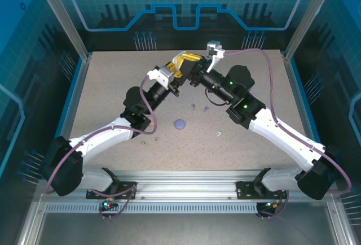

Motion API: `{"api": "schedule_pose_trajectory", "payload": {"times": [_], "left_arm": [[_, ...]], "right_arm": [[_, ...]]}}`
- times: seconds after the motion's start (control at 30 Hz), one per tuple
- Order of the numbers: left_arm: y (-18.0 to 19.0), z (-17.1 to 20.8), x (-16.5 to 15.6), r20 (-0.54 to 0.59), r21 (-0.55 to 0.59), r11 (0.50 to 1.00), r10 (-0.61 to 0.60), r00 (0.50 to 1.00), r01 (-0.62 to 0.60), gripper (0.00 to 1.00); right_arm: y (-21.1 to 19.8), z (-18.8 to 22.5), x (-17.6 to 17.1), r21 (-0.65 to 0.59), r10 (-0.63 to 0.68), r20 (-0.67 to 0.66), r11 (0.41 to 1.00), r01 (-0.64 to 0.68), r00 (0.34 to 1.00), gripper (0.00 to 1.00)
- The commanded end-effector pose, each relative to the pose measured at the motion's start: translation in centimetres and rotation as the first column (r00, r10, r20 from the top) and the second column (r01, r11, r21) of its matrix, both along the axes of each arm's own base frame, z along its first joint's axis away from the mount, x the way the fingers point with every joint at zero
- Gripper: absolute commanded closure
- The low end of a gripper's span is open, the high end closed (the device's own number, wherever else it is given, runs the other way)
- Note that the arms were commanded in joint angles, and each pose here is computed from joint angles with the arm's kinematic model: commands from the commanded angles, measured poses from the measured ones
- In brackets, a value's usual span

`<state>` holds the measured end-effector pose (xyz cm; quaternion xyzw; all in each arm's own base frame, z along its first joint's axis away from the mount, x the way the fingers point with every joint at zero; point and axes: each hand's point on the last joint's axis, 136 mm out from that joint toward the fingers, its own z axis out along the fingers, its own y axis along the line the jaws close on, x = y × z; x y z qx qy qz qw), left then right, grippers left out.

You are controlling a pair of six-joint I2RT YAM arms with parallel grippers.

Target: Insert the wireless bluetooth earbuds into the charging case

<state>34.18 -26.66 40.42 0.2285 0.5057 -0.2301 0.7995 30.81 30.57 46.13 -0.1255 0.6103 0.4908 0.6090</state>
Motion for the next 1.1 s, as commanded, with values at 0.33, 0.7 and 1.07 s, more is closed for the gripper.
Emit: {"api": "schedule_pose_trajectory", "payload": {"times": [0.33, 0.7, 1.07], "left_arm": [[-0.1, 3.0, -1.0, 0.049, -0.061, 0.998, -0.032, 0.998, 0.035, 1.00], [-0.1, 3.3, -1.1, 0.050, -0.062, 0.997, -0.034, 0.998, 0.037, 1.00], [-0.4, 3.2, -1.2, 0.050, -0.056, 0.997, -0.044, 0.998, 0.047, 1.00]], "right_arm": [[-0.2, 0.4, -0.4, -0.041, -0.044, 0.080, 0.998, 0.047, 0.996, 0.76], [0.1, -0.8, 0.1, -0.118, -0.076, 0.089, 0.989, 0.086, 0.993, 0.78], [0.5, -1.5, 0.5, -0.144, -0.072, 0.078, 0.986, 0.083, 0.994, 0.78]]}}
